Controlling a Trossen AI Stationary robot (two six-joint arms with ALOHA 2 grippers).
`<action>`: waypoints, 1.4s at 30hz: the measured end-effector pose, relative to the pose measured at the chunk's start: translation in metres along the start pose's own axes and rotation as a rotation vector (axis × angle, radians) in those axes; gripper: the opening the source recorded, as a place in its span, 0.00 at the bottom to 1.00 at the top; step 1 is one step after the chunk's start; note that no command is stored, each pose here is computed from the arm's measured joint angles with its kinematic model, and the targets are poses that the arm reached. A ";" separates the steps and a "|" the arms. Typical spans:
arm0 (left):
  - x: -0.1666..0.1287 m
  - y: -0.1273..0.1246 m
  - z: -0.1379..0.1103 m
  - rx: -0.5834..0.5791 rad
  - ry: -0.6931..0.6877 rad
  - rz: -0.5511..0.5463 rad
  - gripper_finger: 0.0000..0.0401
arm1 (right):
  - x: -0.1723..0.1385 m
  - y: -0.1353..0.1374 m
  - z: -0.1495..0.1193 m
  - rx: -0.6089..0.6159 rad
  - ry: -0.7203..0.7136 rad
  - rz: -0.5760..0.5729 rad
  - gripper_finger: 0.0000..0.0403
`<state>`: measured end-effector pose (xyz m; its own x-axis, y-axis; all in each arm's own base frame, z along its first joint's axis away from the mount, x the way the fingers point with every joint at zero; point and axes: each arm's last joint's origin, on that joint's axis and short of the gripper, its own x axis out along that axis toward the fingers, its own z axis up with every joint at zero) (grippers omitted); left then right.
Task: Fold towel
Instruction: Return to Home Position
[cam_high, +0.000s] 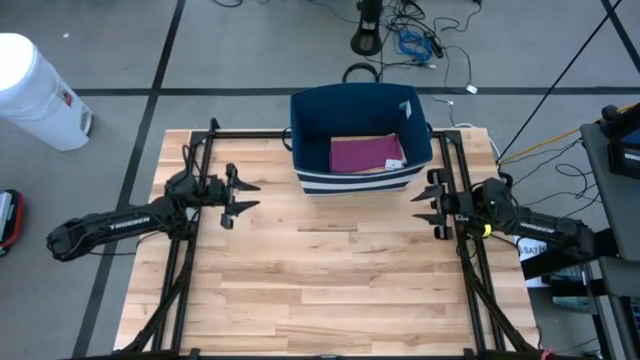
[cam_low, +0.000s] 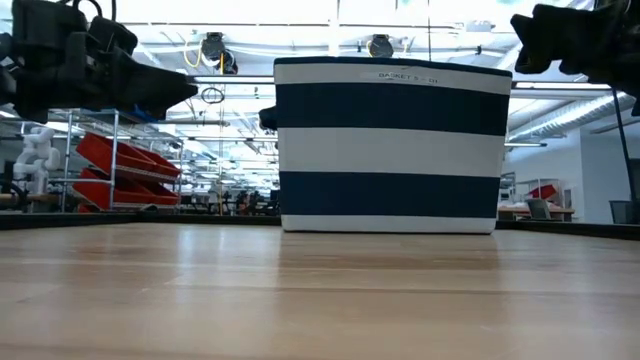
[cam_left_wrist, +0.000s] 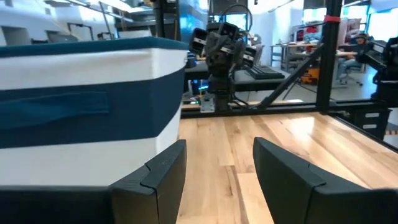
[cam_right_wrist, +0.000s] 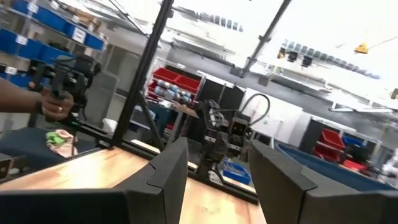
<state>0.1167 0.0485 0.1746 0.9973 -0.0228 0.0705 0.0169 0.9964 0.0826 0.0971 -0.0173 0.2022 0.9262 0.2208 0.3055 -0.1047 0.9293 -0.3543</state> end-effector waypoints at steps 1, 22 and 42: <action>-0.001 0.001 0.000 -0.003 0.001 0.004 0.48 | -0.001 0.000 -0.001 0.000 0.006 -0.008 0.38; -0.013 0.008 0.024 0.012 -0.120 0.114 0.48 | -0.013 -0.010 0.002 0.020 0.016 -0.071 0.38; -0.028 -0.009 0.013 -0.011 -0.012 0.109 0.48 | -0.014 -0.005 -0.005 0.135 0.072 0.066 0.38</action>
<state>0.0877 0.0394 0.1846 0.9923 0.0846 0.0901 -0.0905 0.9939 0.0629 0.0869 -0.0263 0.1952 0.9388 0.2654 0.2195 -0.2095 0.9459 -0.2476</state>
